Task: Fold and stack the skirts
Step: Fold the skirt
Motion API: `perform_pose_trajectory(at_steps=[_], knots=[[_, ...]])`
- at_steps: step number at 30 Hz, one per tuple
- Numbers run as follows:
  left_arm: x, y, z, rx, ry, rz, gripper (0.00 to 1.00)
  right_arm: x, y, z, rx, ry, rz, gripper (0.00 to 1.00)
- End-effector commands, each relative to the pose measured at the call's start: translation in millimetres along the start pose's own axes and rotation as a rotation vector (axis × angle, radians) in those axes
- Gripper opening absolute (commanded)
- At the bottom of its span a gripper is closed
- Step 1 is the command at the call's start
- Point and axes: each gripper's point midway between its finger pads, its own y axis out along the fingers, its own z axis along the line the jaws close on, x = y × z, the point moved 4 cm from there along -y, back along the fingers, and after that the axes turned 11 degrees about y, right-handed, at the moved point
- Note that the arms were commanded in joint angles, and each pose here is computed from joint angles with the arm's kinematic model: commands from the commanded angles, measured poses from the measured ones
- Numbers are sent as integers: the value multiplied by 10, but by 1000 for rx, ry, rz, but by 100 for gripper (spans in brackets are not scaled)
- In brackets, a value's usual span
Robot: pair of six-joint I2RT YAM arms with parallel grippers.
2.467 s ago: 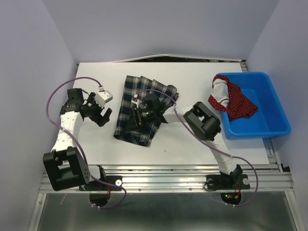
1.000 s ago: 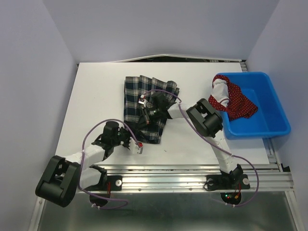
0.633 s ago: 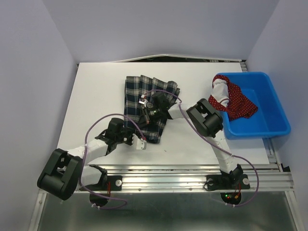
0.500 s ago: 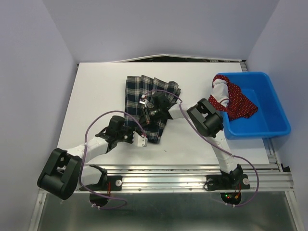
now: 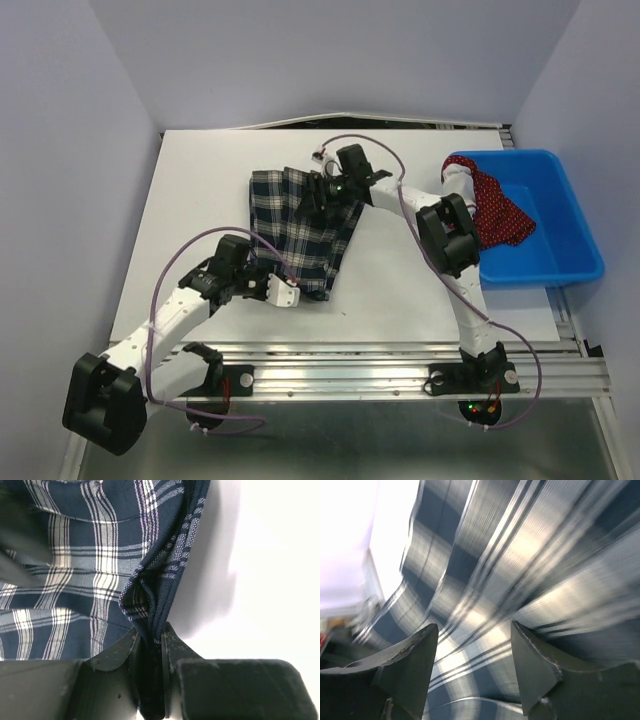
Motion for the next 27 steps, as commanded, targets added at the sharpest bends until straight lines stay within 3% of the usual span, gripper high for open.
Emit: perform_pose_trajectory(at_steps=[1, 6, 8, 11, 13, 16, 23, 27], knots=[[270, -215, -138, -96, -42, -96, 0, 636, -246, 73, -113, -238, -162, 67], [430, -391, -90, -121, -61, -136, 0, 1024, -253, 282, -86, -357, -248, 81], [473, -438, -35, -115, -84, -144, 0, 1044, -201, 304, -45, -351, -246, 79], [518, -482, 6, -121, -125, -152, 0, 904, -120, 565, 149, -258, -188, 68], [521, -489, 37, -113, -146, -148, 0, 594, -36, 549, 259, -169, -88, 65], [544, -519, 95, -107, -170, -147, 0, 298, 76, 640, 356, -128, -49, 63], [653, -654, 382, -71, -215, -158, 0, -731, 566, -74, 177, -95, 118, 55], [711, -730, 535, -55, -221, -165, 0, -1035, 618, -218, 98, -113, 171, 53]])
